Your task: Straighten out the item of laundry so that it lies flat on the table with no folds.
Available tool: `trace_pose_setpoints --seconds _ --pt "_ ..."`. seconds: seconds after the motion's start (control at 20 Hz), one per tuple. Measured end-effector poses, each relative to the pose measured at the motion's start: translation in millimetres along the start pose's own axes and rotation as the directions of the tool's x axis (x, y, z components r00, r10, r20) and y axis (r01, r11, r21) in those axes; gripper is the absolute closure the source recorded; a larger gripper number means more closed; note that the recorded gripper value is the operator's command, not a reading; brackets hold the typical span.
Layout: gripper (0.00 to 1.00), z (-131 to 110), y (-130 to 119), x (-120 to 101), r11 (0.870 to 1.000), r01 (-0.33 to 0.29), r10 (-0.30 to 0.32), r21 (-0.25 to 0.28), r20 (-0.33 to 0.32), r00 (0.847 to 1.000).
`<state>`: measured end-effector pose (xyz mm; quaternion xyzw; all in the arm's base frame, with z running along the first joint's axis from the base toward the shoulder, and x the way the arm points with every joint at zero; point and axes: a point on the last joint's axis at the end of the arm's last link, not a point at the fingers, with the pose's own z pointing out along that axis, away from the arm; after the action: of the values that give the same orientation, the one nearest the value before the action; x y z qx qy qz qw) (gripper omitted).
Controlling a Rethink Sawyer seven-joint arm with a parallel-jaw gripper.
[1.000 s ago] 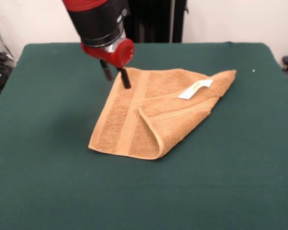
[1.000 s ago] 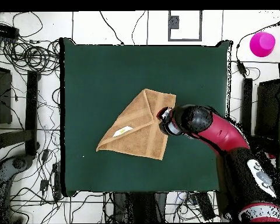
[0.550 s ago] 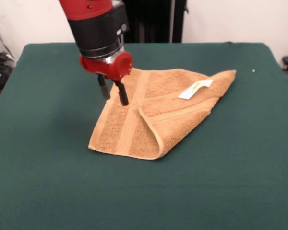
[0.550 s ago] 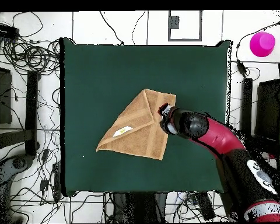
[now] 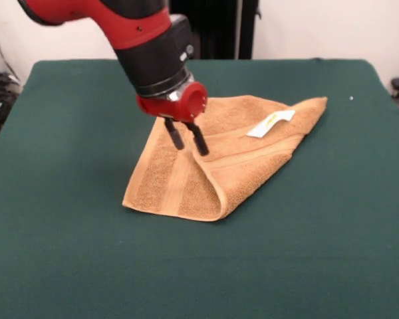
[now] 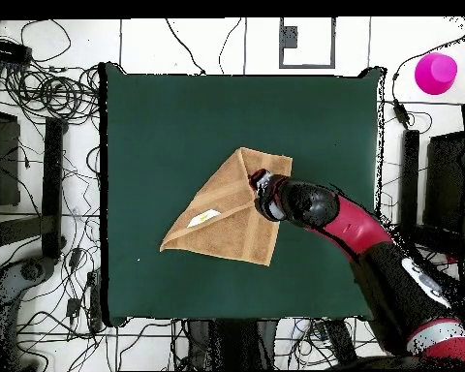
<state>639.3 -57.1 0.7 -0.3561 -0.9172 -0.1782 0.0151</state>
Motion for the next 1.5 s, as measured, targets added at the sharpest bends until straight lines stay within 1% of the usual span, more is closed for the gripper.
trace_pose_setpoints --seconds 0.05,0.35,0.75,0.95,1.15,1.2,1.3,1.4,1.5 --pt "0.0 6 3 3 1.0 -0.004 0.004 -0.018 -0.017 1.0" --pt "0.0 25 13 14 0.998 -0.015 0.01 -0.069 -0.07 0.997" --pt "0.0 37 29 27 0.994 -0.009 -0.002 -0.108 -0.108 0.994" --pt "0.0 38 37 32 0.993 -0.003 -0.011 -0.122 -0.119 0.993" --pt "0.0 36 39 35 0.994 0.012 -0.026 -0.111 -0.118 0.993" --pt "0.0 33 41 36 0.994 0.028 -0.039 -0.101 -0.112 0.993" --pt "0.0 24 45 39 0.995 0.082 -0.087 -0.062 -0.084 0.993" --pt "0.0 11 52 40 0.991 0.127 -0.129 -0.03 -0.055 0.99" --pt "0.0 2 57 39 0.988 0.152 -0.153 -0.017 -0.035 0.988"
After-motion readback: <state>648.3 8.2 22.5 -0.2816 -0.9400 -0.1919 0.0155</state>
